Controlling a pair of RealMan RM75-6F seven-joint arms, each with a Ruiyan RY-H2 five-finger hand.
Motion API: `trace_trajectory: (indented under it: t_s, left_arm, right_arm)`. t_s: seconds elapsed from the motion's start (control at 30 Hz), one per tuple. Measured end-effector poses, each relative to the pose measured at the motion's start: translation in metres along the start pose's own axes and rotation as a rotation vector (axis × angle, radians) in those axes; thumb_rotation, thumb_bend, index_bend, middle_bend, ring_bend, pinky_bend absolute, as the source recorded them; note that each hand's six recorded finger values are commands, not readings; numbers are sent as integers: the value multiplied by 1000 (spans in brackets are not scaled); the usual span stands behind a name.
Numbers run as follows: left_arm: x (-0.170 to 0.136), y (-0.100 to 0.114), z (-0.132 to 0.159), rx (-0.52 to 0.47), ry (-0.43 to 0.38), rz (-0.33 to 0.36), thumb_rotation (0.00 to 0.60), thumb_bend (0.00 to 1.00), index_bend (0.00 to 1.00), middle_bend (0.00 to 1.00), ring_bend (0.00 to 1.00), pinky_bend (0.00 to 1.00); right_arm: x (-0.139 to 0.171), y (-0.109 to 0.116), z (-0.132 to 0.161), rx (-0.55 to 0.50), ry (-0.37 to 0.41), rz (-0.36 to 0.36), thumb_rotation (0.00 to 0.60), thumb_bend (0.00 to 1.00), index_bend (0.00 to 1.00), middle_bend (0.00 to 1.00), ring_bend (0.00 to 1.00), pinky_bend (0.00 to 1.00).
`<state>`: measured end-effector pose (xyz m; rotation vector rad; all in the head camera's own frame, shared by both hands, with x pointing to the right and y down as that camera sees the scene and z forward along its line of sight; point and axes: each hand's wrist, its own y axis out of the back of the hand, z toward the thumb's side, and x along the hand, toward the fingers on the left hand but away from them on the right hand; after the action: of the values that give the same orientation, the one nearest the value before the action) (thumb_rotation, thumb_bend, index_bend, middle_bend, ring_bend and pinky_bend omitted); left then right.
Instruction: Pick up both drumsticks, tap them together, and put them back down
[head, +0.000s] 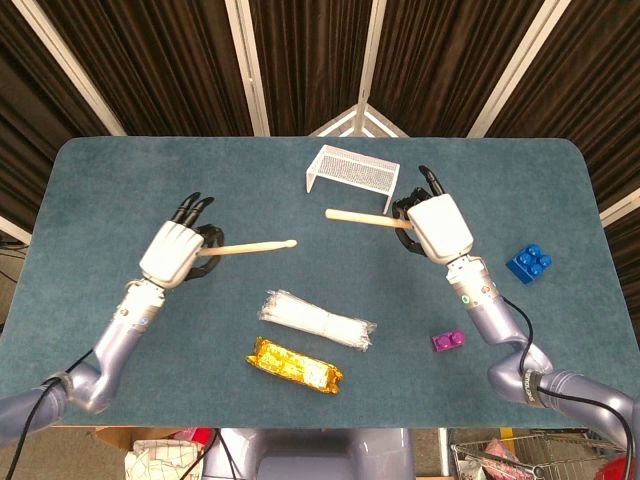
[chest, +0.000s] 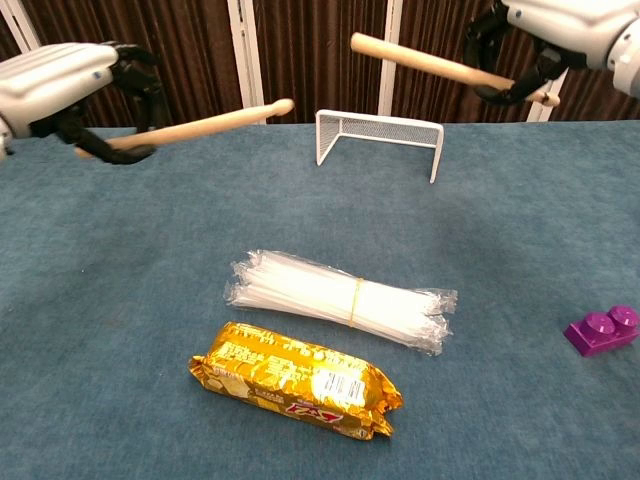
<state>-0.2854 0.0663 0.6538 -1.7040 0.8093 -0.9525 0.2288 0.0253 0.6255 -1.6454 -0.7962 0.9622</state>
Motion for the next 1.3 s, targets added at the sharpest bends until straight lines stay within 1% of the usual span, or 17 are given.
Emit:
trace_trajectory:
  t_s: [0.13,0.27,0.37,0.57,0.7,0.87,1.0,1.17,1.23,1.3]
  left_arm:
    - [-11,-6,-29,75,23,-35,600,527,572,572,94,0]
    - [-17,-15,-49,135,34,-76,600,527,572,569,94,0]
    - [-22,-24,-61,160,46,-112,600,527,571,568,94,0]
    - [-29,-47,-79,178,76,-180,600,527,567,564,94,0]
    - [-33,-61,-85,183,88,-219,600,527,565,561,94,0]
    - [-38,-79,-88,181,98,-259,600,527,563,551,94,0]
    - [-39,-89,-86,182,99,-278,600,527,562,551,94,0]
    - [-39,-98,-81,189,76,-291,600,517,549,544,94,0]
    - [-39,-99,-79,188,69,-292,600,507,528,529,92,0]
    - [-40,-100,-79,189,67,-294,600,504,493,493,81,0]
  right_arm:
    - [7,-18,-5,18,6,33,600,466,719,618,398,79]
    - [13,-38,-8,31,8,69,600,465,719,618,398,79]
    - [17,-53,-9,58,15,97,600,465,719,618,398,79]
    - [26,-82,-7,105,32,155,600,465,718,618,398,79]
    - [29,-100,-6,129,33,195,600,465,719,618,398,79]
    - [28,-120,-3,139,15,243,600,465,719,618,398,79]
    - [23,-127,0,142,4,254,600,465,719,618,398,79]
    - [19,-132,3,142,-1,259,600,465,719,618,398,79]
    - [19,-134,4,137,-3,265,600,465,719,618,398,78]
    - [20,-137,3,138,-6,275,600,465,716,618,398,79]
